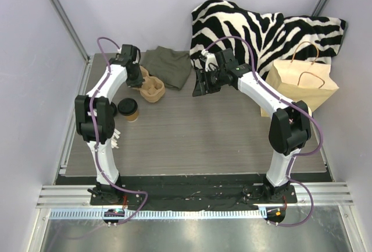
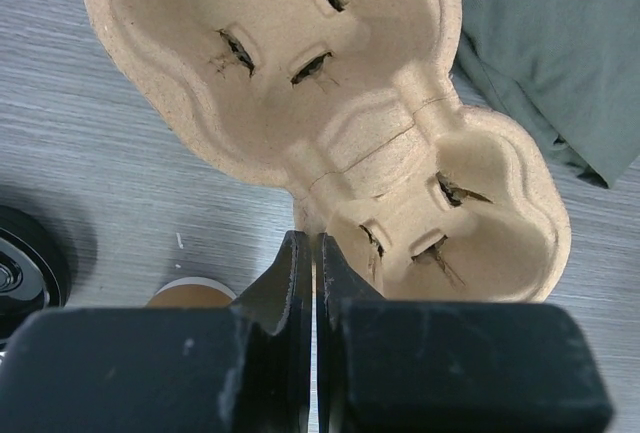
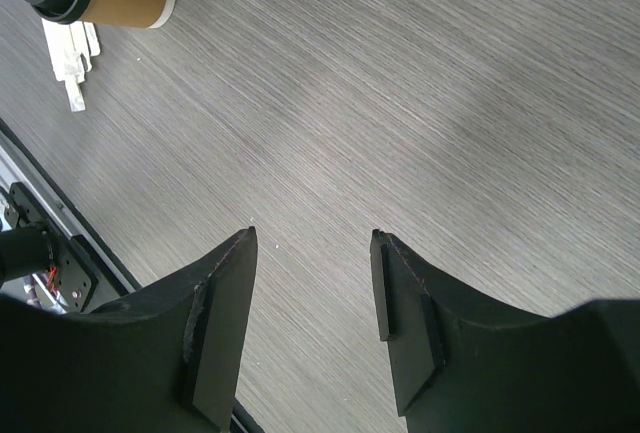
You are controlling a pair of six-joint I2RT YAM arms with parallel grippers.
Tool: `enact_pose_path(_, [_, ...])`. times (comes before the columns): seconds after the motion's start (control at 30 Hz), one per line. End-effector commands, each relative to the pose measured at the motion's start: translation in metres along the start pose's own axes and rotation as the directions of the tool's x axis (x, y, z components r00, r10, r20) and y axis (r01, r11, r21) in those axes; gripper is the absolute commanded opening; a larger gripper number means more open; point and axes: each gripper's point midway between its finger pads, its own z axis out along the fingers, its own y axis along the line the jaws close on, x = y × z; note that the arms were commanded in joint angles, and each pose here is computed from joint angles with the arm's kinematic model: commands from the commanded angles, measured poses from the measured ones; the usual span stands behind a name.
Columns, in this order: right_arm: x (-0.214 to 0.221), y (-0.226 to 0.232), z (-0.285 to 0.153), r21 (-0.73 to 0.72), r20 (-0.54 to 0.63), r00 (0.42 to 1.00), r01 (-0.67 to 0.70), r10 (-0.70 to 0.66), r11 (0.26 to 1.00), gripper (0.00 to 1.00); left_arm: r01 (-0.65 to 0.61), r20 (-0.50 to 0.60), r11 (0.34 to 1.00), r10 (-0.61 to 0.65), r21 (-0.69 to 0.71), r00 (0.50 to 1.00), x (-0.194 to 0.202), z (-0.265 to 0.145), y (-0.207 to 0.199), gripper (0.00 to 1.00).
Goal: Pack the takeout coffee
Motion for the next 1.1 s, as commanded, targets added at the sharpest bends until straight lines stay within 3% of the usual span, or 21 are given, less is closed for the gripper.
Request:
enact_pose_path(0.0, [-0.014,0.01,-0.003,-0.028,0.042,0.999,0.018,-0.017,0.999,0.57,-0.01,0.131,0.999,0.004,0.047,0.991,-0.037,-0.037,-0.009,0.0])
enact_pose_path(0.37, [-0.019,0.011,0.0,-0.042,0.053,0.998,0.026,-0.024,0.999,0.56,-0.025,0.193,0.996,0.008,0.088,0.981,-0.047,-0.06,-0.013,0.0])
enact_pose_path(0.73, [-0.067,0.033,0.026,-0.182,0.154,0.988,0.008,0.021,0.983,0.53,-0.021,0.193,0.992,-0.002,0.121,0.981,-0.043,-0.062,-0.013,0.0])
enact_pose_path(1.07, [-0.109,0.072,0.053,-0.137,0.312,0.922,0.282,-0.229,0.949,0.59,0.09,0.167,0.963,-0.135,0.254,0.977,-0.041,-0.063,-0.009,0.0])
